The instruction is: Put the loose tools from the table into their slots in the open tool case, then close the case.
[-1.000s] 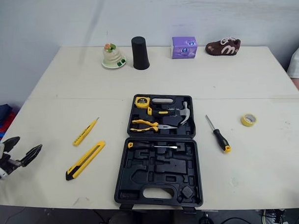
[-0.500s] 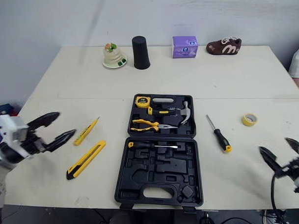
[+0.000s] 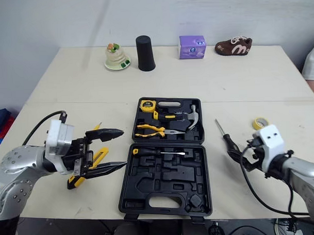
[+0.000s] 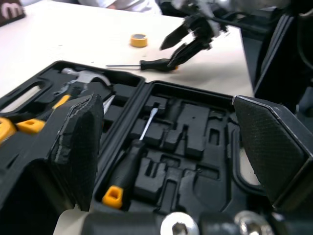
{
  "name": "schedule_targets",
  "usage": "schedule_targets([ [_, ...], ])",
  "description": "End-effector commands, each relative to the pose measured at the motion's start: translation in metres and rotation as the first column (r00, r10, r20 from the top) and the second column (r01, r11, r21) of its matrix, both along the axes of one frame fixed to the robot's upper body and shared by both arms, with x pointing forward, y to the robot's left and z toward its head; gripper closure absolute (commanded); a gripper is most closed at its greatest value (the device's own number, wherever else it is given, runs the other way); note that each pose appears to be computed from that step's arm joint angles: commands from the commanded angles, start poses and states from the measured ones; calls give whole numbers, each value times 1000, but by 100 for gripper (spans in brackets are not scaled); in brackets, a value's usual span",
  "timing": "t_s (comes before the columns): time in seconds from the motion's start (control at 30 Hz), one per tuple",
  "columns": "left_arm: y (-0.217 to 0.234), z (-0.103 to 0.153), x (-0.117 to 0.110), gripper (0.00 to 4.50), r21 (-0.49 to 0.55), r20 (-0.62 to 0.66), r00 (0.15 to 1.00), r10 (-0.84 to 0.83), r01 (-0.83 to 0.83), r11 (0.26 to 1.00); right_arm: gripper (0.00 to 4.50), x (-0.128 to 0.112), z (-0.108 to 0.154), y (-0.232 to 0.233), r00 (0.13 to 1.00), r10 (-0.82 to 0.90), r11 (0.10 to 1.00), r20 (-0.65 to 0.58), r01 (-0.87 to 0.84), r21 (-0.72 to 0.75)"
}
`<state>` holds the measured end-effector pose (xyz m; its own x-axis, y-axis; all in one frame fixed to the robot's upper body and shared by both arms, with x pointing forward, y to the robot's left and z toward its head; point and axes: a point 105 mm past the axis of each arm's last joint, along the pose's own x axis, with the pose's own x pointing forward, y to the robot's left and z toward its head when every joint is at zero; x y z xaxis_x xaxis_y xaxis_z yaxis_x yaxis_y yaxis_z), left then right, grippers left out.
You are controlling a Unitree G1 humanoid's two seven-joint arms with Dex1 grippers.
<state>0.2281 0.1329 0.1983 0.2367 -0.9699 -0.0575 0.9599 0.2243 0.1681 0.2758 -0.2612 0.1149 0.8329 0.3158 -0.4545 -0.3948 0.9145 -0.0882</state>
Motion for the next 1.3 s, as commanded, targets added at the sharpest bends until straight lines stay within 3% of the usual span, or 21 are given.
schedule_targets([
  [0.03,-4,6,-6,11,16,35,999,-26,26,1000,0,7,-2,-3,999,-41,999,-15,40,-21],
  [0.13,-6,9,-12,0,28,42,997,-66,65,998,85,11,-3,6,999,-15,1000,-39,14,-22],
  [0.3,2,7,-17,0,90,31,992,-121,118,989,333,7,-2,12,997,-15,1000,-80,14,-22],
  [0.33,5,7,-17,0,104,27,991,-127,124,987,351,6,-2,12,996,-28,999,-85,26,-21],
  [0.4,7,6,-17,0,123,28,990,-135,130,984,350,5,2,11,996,-34,999,-81,32,-26],
  [0.47,8,5,-17,0,127,26,990,-139,134,983,350,10,22,13,1000,0,999,12,1,-37],
  [0.57,10,6,-15,0,84,-12,993,-121,121,989,350,16,65,30,970,156,986,189,-142,-85],
  [0.67,15,5,-14,0,102,1,993,-115,114,988,350,8,90,62,879,418,907,231,-387,-167],
  [0.77,19,1,-12,0,133,25,993,-112,107,985,350,-11,90,91,792,601,799,106,-593,-105],
  [0.97,32,-12,-8,0,205,47,995,-89,78,976,350,-27,59,131,561,816,515,-142,-816,-262],
  [1.3,39,-26,-12,0,226,22,999,-31,25,974,350,-17,39,136,533,810,435,-244,-826,-358],
])
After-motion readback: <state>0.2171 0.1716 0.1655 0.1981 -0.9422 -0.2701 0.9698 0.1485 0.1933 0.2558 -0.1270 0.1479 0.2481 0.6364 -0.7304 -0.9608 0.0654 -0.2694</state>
